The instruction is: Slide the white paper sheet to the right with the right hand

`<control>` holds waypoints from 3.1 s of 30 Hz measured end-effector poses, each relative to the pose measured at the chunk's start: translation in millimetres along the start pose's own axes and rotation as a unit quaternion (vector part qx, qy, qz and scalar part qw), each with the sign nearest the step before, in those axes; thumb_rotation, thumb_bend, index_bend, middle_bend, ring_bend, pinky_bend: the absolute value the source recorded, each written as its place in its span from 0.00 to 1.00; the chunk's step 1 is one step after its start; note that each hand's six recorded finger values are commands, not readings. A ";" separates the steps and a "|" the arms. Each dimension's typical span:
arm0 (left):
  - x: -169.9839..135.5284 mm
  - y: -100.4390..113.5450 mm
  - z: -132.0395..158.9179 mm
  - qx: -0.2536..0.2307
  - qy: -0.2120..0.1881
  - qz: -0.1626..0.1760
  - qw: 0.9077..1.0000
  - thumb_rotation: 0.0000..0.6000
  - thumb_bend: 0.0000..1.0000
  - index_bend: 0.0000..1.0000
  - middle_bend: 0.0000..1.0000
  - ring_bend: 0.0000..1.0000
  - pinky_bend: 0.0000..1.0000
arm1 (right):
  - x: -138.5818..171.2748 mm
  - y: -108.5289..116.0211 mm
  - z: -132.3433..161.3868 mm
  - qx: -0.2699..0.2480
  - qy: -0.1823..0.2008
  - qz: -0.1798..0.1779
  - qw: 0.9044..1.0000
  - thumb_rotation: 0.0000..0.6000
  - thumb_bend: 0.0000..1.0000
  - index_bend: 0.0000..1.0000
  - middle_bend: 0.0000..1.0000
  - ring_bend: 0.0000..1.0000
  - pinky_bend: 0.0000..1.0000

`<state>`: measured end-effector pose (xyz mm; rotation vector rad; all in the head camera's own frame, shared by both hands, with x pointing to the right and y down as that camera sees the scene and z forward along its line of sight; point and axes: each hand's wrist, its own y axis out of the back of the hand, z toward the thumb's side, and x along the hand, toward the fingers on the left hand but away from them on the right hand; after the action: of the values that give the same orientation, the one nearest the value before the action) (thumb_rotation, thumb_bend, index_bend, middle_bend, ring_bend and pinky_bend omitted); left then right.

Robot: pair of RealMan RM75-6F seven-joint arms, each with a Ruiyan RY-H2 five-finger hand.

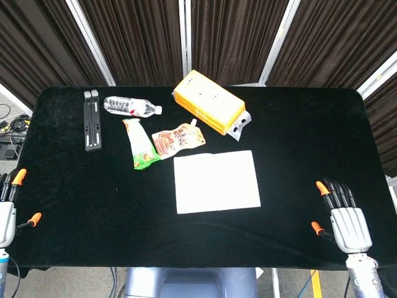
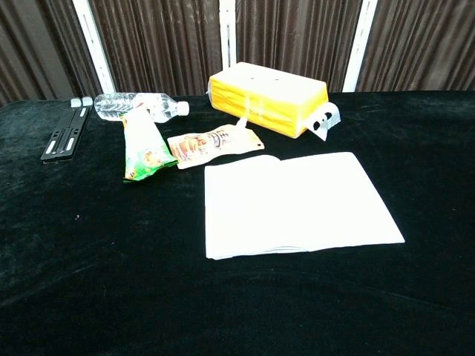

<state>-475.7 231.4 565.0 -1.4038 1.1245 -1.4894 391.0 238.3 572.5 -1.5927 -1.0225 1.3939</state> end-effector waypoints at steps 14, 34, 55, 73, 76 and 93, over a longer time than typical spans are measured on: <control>0.9 0.6 1.2 -0.003 -0.003 -0.001 1.000 1.00 0.13 0.00 0.00 0.00 0.00 | -3.7 -7.0 -4.8 0.001 -0.011 0.011 1.000 1.00 0.09 0.00 0.00 0.00 0.00; 2.8 2.6 -2.1 -0.014 0.003 -0.003 1.000 1.00 0.13 0.00 0.00 0.00 0.00 | -31.9 -16.9 19.1 -0.009 0.002 0.026 1.000 1.00 0.09 0.00 0.00 0.00 0.00; 11.6 5.2 -10.1 -0.038 0.011 -0.010 0.999 1.00 0.13 0.00 0.00 0.00 0.00 | -113.5 -57.3 178.5 -0.123 0.021 0.111 0.986 1.00 0.09 0.00 0.00 0.00 0.00; 16.5 7.7 -21.6 -0.060 0.024 -0.014 0.998 1.00 0.13 0.00 0.00 0.00 0.00 | -116.0 -109.0 252.0 -0.123 0.020 0.176 0.977 1.00 0.10 0.00 0.00 0.00 0.00; 16.0 7.7 -21.0 -0.060 0.024 -0.013 0.998 1.00 0.13 0.00 0.00 0.00 0.00 | -111.8 -114.2 256.2 -0.124 0.020 0.180 0.976 1.00 0.10 0.00 0.00 0.00 0.00; 12.7 11.4 -16.9 -0.058 0.018 -0.006 0.998 1.00 0.14 0.00 0.00 0.00 0.00 | -104.0 -129.1 257.2 -0.131 0.016 0.192 0.973 1.00 0.13 0.00 0.00 0.00 0.00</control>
<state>-494.0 217.4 558.0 -1.4689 1.2443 -1.4825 116.9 202.3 703.6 -2.0877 -0.9432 1.5229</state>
